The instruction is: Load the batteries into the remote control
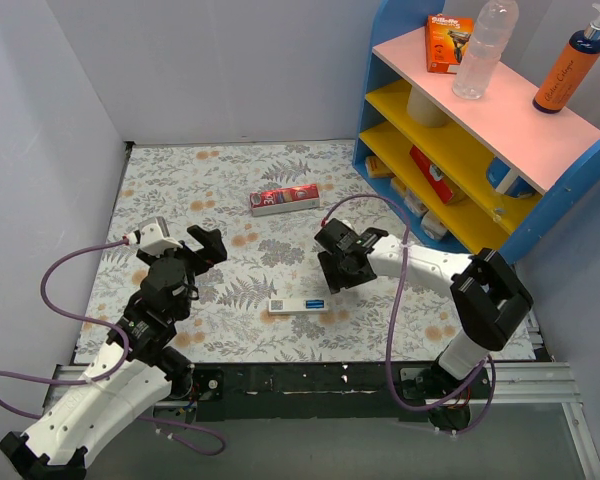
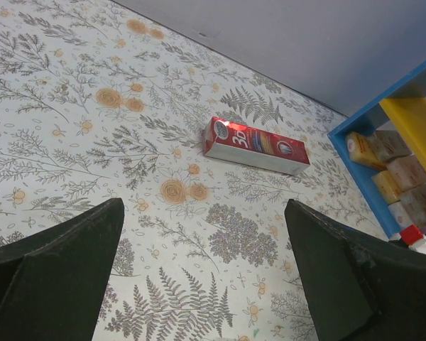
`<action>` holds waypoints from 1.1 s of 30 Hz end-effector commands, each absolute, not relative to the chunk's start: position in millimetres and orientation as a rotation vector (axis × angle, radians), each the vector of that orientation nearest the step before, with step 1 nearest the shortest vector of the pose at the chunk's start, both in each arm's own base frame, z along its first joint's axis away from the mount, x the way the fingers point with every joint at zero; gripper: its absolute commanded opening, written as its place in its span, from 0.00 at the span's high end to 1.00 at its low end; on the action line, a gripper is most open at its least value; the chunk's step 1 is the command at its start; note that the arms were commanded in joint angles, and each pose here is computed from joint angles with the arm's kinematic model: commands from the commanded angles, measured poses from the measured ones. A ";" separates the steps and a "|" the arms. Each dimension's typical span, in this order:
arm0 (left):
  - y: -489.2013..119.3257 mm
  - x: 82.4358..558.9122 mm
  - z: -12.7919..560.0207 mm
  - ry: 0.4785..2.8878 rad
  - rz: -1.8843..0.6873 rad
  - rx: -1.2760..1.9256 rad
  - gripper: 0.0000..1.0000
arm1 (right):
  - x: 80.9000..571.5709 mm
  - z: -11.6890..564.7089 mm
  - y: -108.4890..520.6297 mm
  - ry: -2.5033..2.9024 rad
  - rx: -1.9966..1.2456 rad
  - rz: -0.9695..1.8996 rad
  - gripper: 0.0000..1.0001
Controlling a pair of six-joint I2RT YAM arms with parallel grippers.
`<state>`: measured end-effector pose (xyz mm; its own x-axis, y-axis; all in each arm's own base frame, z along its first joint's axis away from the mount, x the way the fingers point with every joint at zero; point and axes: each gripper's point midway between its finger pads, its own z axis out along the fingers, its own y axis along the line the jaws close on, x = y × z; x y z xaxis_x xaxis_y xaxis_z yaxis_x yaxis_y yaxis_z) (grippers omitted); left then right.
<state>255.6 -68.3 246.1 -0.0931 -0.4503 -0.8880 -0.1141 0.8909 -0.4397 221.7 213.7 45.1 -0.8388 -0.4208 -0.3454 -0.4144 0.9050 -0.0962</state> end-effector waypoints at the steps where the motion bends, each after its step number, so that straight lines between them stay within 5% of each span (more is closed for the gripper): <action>1: -66.7 254.2 250.4 1.636 -0.312 -0.448 0.02 | 243.7 68.6 245.3 2.686 -0.189 0.110 0.25; 13: -61.8 247.8 258.1 1.602 -0.336 -0.465 0.02 | 249.2 56.1 223.7 2.792 0.188 0.028 0.34; 33: -58.8 243.7 264.2 1.577 -0.354 -0.475 0.02 | 244.7 17.2 206.7 2.958 0.231 0.050 0.48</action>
